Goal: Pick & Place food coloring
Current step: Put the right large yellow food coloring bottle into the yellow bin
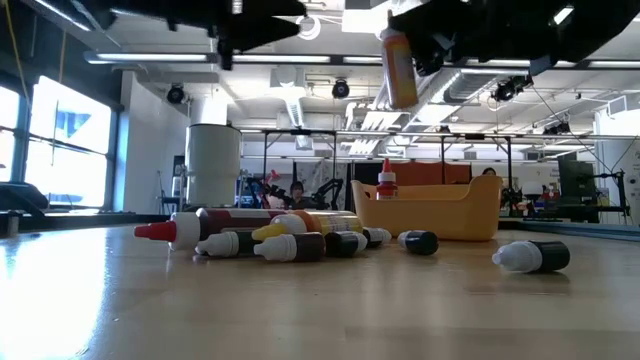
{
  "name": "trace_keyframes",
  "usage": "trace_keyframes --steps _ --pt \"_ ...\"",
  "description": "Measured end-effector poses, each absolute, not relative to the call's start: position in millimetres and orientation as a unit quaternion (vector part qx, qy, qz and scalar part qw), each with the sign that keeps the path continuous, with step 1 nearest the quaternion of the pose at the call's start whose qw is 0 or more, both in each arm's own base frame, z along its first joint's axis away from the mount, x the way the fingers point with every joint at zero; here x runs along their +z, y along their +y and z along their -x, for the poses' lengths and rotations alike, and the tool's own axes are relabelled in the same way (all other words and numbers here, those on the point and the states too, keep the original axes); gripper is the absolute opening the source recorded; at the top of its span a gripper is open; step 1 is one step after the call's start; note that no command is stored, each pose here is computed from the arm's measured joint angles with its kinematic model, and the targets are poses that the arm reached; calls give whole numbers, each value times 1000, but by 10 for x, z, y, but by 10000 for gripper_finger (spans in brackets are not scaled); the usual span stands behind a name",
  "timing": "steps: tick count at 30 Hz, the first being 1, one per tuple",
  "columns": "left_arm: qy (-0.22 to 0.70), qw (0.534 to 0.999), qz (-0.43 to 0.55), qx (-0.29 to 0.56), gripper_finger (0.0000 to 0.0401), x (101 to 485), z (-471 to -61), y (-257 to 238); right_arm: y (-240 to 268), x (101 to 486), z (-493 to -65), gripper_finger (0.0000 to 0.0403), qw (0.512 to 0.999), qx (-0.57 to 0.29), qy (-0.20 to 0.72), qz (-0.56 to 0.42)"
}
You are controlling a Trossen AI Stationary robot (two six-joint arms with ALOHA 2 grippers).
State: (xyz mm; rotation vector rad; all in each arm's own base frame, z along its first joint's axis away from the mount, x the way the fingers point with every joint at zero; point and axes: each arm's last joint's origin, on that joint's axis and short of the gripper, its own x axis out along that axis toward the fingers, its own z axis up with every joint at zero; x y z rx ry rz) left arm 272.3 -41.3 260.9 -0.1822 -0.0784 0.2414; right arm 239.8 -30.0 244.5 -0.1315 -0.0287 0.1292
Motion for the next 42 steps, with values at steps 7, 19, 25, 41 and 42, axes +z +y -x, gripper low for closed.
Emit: trace_keyframes --steps 7,19,25,41,42 --pt "61 991 29 115 152 2610 -3431 -252 -303 2450 -2418 116 998 32 -7 54" --pt "208 968 -21 141 152 2948 -3960 -234 -301 2432 -2417 117 998 33 3 51" --pt "216 965 -12 146 152 2961 -3953 -232 -301 2421 -2420 117 998 36 8 53" --pt "259 956 -21 134 152 2900 -3906 -240 -318 2380 -2418 117 998 8 30 59" --pt "260 956 -16 134 152 2897 -3902 -259 -324 2380 -2418 117 997 -2 30 64"
